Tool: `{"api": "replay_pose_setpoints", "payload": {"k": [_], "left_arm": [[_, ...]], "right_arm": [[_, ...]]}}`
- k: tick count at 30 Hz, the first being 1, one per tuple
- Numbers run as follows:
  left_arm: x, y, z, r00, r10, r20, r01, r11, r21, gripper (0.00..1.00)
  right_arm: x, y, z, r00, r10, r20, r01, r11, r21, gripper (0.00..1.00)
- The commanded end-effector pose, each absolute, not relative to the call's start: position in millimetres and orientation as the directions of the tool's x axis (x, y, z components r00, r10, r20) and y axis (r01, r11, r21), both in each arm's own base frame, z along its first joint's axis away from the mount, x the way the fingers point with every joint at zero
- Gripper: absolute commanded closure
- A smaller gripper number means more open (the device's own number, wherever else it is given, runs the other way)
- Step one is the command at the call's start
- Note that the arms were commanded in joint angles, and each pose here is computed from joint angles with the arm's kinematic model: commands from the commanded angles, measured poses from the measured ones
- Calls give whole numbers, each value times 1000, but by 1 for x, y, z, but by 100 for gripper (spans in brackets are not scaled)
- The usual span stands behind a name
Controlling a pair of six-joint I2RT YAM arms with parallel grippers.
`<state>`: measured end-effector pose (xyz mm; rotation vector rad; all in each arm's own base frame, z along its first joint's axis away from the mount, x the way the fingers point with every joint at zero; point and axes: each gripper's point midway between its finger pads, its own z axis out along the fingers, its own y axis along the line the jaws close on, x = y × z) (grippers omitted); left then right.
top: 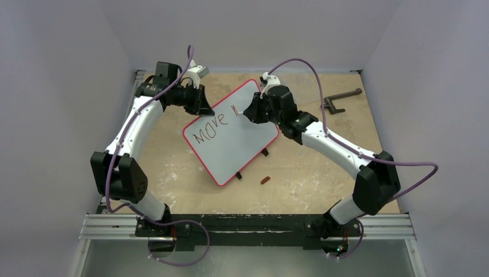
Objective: Write a sentence on the whiteboard
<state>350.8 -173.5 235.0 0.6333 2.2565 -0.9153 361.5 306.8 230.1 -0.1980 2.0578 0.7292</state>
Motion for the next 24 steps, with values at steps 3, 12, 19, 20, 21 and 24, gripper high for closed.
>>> {"api": "replay_pose_setpoints", "payload": {"k": [3, 12, 19, 20, 21, 24], "left_arm": [[356, -166, 258, -592, 222, -775, 677, 659, -328, 100], [355, -166, 259, -590, 222, -777, 678, 658, -327, 100], [355, -166, 259, -590, 221, -777, 678, 659, -327, 100], [356, -166, 259, -589, 221, -777, 678, 659, -327, 100], [356, -166, 259, -590, 220, -777, 677, 659, -327, 100], [357, -165, 258, -591, 220, -776, 671, 668, -322, 100]], "right_arm": [[365, 303, 247, -536, 169, -827, -392, 817, 422, 100], [384, 308, 279, -486, 187, -854, -393, 826, 404, 100], [392, 311, 289, -470, 190, -862, -392, 830, 397, 100], [391, 311, 290, -471, 191, -861, -394, 828, 398, 100], [391, 311, 291, -470, 192, -861, -395, 827, 400, 100], [386, 309, 295, -466, 196, -863, -402, 822, 404, 100]]}}
